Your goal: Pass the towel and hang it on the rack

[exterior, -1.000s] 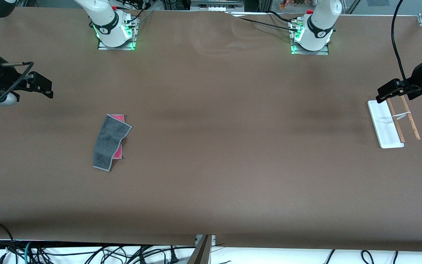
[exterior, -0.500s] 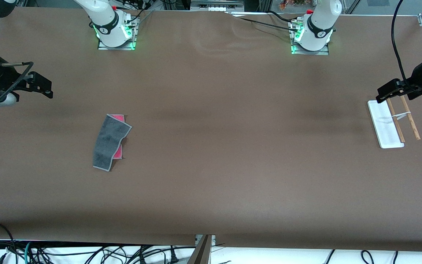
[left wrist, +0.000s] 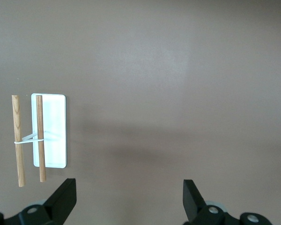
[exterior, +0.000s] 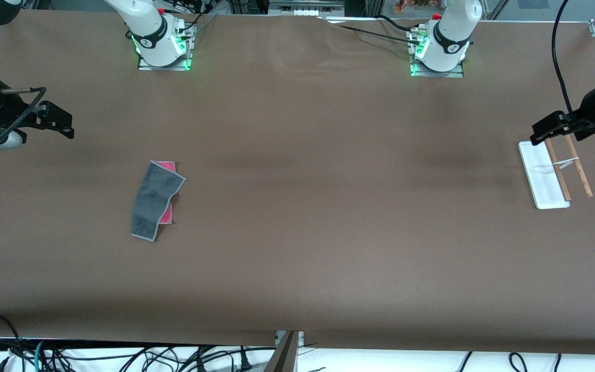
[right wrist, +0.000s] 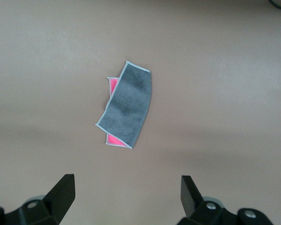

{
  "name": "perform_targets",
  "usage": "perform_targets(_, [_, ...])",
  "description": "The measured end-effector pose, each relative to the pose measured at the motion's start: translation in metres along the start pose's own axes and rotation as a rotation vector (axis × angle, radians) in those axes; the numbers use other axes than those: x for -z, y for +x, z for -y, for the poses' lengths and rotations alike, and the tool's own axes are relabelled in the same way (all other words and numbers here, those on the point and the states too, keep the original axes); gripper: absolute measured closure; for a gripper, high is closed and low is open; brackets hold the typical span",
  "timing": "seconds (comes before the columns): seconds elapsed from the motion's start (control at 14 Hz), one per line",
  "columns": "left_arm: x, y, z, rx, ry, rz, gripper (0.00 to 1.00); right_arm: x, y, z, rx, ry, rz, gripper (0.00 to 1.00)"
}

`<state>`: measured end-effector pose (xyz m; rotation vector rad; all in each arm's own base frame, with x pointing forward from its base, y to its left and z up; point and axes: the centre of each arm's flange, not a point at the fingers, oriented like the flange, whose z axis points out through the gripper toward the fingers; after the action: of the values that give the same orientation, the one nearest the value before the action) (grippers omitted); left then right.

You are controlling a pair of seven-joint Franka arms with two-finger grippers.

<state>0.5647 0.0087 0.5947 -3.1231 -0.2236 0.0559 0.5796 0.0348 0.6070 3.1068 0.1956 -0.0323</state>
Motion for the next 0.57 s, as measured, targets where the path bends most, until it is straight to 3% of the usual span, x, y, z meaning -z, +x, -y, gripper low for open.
perform_targets(0.57, [0.0, 0.0, 0.0, 0.0, 0.0, 0.0, 0.0, -0.001, 0.0025, -0.0063, -0.011, -0.002, -0.013, 0.0])
